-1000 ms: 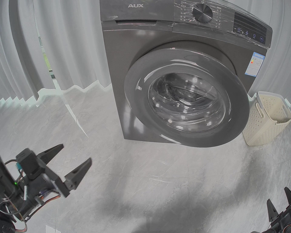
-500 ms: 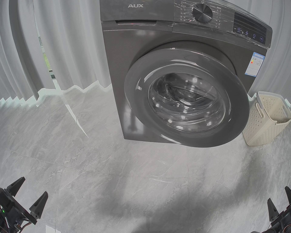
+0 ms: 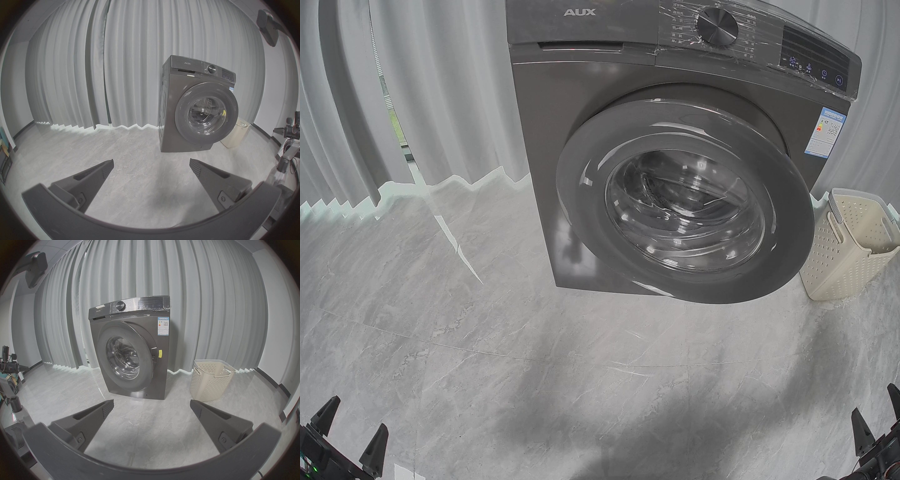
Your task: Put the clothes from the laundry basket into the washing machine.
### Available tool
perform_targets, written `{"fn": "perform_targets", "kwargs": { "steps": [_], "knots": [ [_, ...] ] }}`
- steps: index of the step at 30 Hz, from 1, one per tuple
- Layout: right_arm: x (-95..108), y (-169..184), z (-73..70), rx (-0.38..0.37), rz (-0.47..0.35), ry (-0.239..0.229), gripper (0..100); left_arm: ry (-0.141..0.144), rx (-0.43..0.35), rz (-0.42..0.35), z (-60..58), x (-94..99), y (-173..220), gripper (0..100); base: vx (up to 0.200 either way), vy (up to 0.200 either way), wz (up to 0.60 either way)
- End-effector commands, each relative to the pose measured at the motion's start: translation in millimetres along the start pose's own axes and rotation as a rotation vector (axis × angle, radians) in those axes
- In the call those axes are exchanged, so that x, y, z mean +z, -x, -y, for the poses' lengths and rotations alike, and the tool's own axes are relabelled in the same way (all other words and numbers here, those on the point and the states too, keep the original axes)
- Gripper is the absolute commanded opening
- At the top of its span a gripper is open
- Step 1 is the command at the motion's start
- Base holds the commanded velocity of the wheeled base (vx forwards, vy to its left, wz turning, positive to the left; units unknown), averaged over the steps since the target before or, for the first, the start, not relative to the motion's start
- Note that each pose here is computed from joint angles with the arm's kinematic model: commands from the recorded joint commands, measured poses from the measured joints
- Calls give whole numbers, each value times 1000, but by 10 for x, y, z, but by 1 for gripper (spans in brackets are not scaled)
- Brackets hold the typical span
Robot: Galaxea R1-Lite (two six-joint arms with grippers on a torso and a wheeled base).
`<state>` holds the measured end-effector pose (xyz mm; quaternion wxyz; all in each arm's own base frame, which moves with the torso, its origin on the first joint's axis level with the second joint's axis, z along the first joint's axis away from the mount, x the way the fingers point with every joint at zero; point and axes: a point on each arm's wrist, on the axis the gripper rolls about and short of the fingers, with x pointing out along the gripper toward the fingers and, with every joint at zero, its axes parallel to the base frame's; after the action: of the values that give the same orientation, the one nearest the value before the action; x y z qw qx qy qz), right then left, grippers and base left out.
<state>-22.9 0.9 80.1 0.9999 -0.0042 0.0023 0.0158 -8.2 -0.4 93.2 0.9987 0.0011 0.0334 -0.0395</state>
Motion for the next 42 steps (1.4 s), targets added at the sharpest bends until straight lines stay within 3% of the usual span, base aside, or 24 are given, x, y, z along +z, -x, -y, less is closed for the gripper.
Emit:
{"fn": "perform_targets", "kwargs": {
  "steps": [1,5,6,10,19,37,40,42],
  "knots": [
    [-44,-3,0,1,-6,0,100,46,9,105,27,-124,148,100,0,0,0],
    [-43,-2,0,2,-3,-2,100,38,144,77,-4,-179,135,100,0,0,0],
    [-43,-3,0,1,-5,-3,100,38,151,78,-6,-177,136,100,0,0,0],
    [-43,-2,0,1,-3,1,100,-14,87,69,8,-183,134,100,0,0,0],
    [-43,-1,-1,5,-1,-1,100,-1,81,68,8,-185,133,100,0,0,0],
    [-42,0,5,-22,2,-27,100,-2,87,68,7,-185,134,100,0,-200,0],
    [265,85,7,-31,166,-52,100,-1,85,68,7,-185,133,100,0,-200,0],
    [410,133,5,-35,211,-53,100,-7,85,68,7,-185,133,100,0,-200,0]
  ]
}}
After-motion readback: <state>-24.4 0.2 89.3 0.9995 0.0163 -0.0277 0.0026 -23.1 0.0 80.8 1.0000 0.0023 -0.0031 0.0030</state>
